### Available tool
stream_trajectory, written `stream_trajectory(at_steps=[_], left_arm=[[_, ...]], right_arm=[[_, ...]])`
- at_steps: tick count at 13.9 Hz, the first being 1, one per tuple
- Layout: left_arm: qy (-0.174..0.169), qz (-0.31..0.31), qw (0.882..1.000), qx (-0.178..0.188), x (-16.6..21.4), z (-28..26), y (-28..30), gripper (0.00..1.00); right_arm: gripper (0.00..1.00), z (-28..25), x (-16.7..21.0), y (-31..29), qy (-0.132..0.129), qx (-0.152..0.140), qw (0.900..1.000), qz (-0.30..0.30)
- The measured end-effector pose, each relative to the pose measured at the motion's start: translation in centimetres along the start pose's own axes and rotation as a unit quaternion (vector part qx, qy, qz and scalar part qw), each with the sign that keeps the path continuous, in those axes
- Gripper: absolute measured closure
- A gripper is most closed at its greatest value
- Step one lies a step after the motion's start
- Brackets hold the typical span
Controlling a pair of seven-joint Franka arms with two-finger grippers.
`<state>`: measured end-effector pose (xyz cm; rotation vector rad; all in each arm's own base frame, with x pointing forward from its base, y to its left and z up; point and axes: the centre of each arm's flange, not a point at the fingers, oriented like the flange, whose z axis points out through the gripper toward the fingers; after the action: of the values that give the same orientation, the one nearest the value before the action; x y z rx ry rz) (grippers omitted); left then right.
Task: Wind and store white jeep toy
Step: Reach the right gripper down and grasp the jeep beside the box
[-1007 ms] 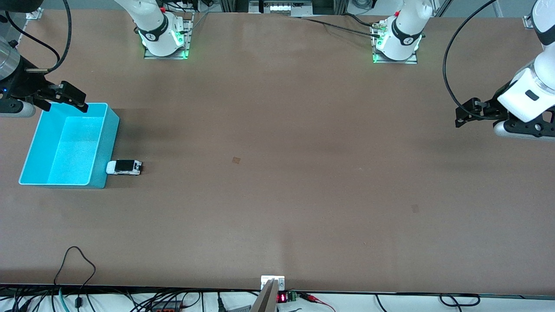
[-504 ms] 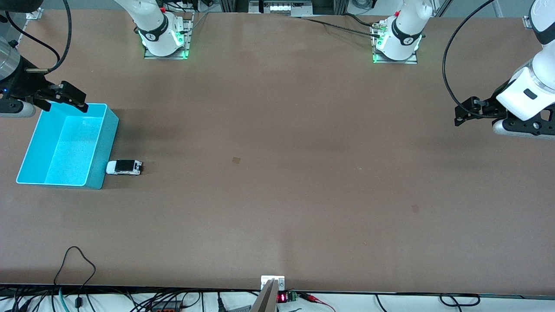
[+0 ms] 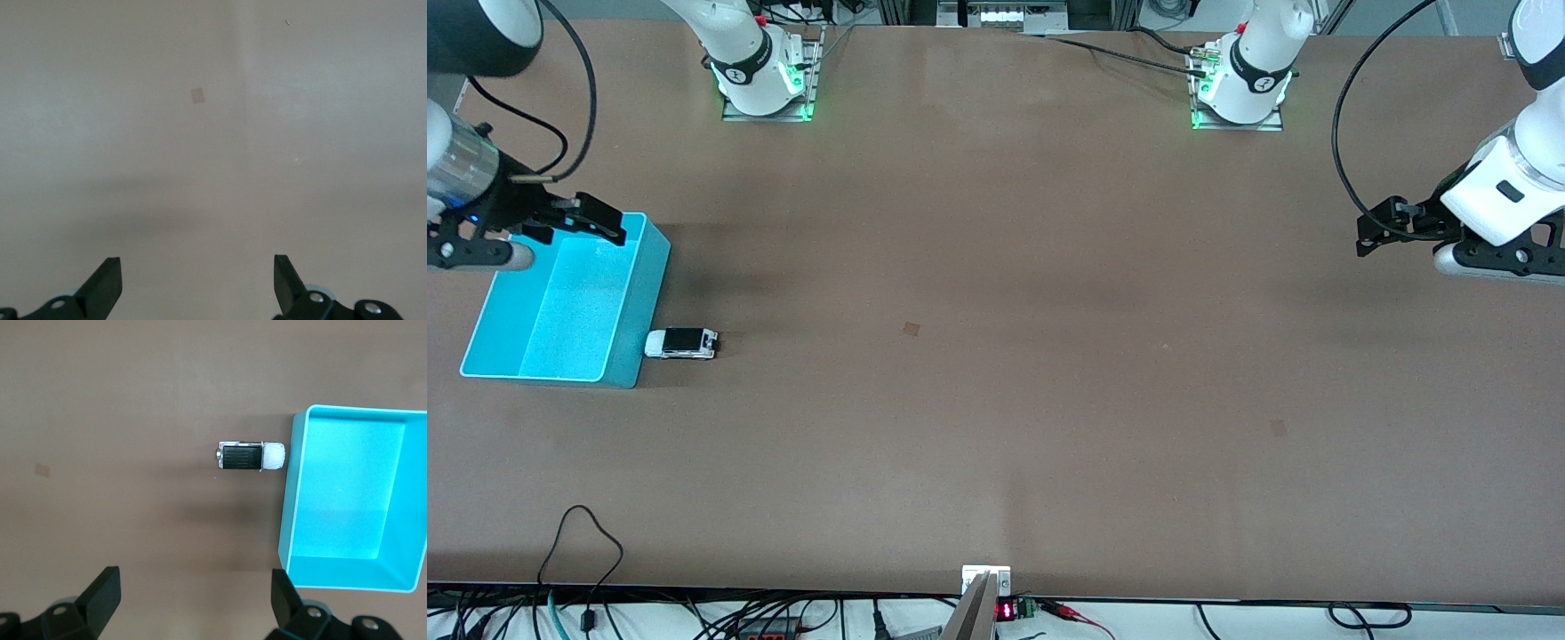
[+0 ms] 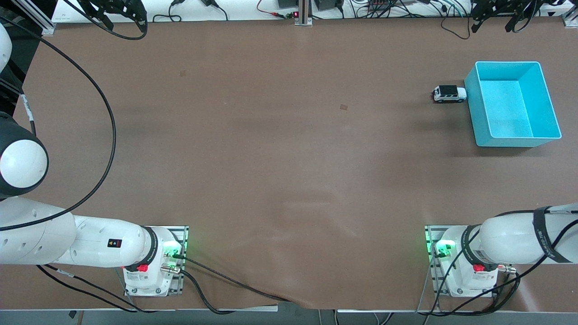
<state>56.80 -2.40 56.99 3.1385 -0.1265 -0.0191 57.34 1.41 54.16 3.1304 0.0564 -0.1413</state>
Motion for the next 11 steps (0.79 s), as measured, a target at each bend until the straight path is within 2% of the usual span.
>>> stream_trajectory(at_steps=[4,6,9,11], left_arm=[[-0.004,0.0,1.0,0.0,-0.1,0.1,0.0,0.0],[-0.008,0.0,1.0,0.0,-0.2,0.1,0.0,0.0],[-0.012,-0.001,1.0,0.0,-0.3,0.2,0.0,0.0],[-0.012,-0.002,1.0,0.0,-0.3,0.2,0.0,0.0]], right_arm=[[0.0,4.7,2.3,1.6,-0.035,0.006,0.995,-0.092],[0.0,6.9,3.1,1.9,-0.05,0.013,0.985,-0.167],[0.0,10.4,4.6,2.0,-0.063,0.023,0.954,-0.291],[0.0,12.7,5.7,2.2,-0.064,0.022,0.922,-0.381]])
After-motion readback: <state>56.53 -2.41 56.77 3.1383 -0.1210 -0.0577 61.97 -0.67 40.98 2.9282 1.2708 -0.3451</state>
